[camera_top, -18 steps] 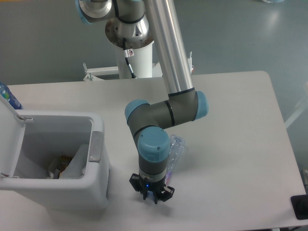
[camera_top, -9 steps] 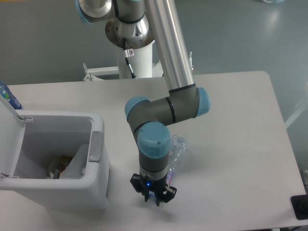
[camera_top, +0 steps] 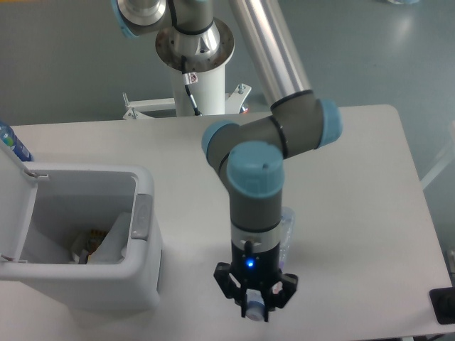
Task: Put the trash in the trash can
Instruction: 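Lift the clear water bottle up from the table, then carry the bottle over the white bin and lower it inside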
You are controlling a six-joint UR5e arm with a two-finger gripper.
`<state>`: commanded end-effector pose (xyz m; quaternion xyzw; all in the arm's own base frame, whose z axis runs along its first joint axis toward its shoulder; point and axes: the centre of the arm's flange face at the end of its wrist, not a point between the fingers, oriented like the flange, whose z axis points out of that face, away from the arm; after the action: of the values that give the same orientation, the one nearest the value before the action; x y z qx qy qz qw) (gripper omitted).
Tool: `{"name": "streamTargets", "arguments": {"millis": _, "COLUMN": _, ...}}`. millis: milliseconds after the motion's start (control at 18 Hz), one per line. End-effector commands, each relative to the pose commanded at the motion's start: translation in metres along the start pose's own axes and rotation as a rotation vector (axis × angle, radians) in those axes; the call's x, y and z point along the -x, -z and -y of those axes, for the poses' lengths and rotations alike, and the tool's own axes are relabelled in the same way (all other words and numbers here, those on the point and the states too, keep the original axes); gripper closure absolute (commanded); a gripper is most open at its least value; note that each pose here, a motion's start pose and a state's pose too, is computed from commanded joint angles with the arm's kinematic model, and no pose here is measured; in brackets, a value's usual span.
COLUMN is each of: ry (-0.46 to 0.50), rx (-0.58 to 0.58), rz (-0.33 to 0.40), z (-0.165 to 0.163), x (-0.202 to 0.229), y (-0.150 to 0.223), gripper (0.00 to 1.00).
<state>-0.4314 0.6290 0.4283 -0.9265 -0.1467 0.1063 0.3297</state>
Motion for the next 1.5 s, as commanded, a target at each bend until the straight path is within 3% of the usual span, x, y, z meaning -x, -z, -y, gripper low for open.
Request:
{"name": "streamTargets", "arguments": {"millis": 389, "ry": 0.195, "rx": -0.18, "rz": 0.039, "z": 0.059, "x": -0.011, "y": 0.102, "gripper": 0.87}}
{"name": "streamTargets", "arguments": {"millis": 611, "ry": 0.201, "rx": -0.267, "rz": 0.025, "z": 0.083, "x": -0.049, "y": 0.167, "gripper": 0.87}}
{"name": "streamTargets", "arguments": {"millis": 833, "ry": 0.176, "rx": -0.317, "rz": 0.014, "z": 0.093, "x": -0.074, "y": 0.207, "gripper": 0.87}}
{"name": "streamTargets", "arguments": {"millis": 1111, "ry": 0.124, "rx": -0.341, "rz": -0.037, "z": 0.103, "x": -0.124, "y": 0.223, "gripper": 0.86}}
{"name": "streamTargets", "arguments": {"millis": 1500, "ry": 0.039, "rx": -0.309, "rz": -0.151, "z": 0.103, "x": -0.219, "y": 0.205, "gripper": 0.85}}
